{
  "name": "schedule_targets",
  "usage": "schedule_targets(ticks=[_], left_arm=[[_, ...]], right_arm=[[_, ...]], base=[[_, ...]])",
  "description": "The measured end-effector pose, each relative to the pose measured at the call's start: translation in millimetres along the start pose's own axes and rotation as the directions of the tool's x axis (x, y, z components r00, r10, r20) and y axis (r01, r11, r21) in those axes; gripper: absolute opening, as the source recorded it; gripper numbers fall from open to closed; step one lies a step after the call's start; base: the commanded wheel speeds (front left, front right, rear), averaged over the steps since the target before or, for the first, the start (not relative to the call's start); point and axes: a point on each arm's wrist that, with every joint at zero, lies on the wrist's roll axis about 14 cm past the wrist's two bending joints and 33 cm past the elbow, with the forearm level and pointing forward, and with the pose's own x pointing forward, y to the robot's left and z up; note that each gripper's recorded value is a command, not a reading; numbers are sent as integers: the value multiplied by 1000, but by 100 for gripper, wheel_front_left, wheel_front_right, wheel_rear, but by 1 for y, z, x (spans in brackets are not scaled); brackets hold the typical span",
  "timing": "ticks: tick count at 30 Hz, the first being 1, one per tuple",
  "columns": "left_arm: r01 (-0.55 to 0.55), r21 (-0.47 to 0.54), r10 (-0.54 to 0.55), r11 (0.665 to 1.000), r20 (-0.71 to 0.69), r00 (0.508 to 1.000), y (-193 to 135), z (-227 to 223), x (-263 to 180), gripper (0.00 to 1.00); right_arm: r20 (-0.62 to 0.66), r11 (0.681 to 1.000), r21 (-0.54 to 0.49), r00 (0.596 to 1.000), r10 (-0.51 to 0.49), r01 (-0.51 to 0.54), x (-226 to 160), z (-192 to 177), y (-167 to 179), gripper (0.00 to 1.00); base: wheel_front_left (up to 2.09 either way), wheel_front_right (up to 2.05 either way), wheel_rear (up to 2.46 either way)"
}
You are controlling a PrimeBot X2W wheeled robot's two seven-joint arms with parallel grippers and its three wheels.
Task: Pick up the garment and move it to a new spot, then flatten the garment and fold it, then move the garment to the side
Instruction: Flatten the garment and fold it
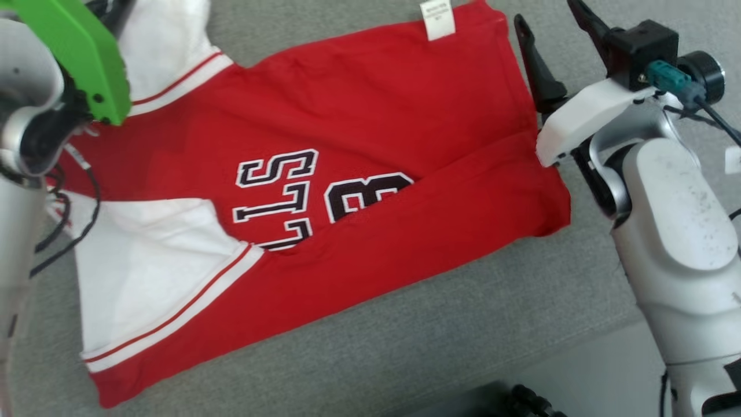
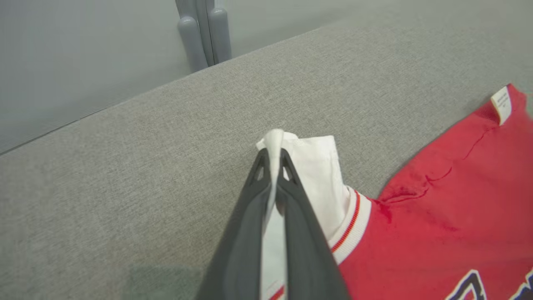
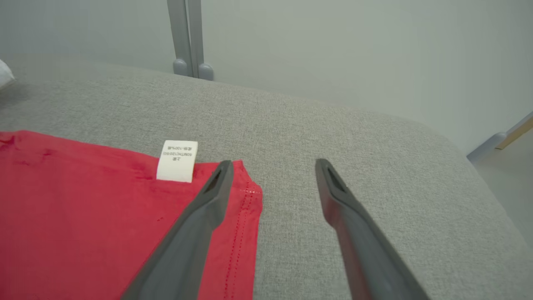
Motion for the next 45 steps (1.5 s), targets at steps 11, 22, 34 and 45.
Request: schedule_targets(ticks=[11,22,34,45], left_arm=[[-20,-2,20,1000,177,984,-9,28,-63,0],[-71,-19,74,997,226,971,0,24,-104,0],[-96,-32,101,995,249,963,8,23,-111,0],[-122,-32,125,992,360,924,-1,39,-134,0]], right_arm=[[-211,996,-49,975,67,-79,23,-17,10,100],[-373,995,24,923,97,-95,38,-46,26,63],[-291,996,77,954,72,-52,47,-32,18,0],[-47,997,65,997,55,-52,33,18,20,0]], base=[[0,0,0],[0,0,0],[0,0,0],[0,0,0]])
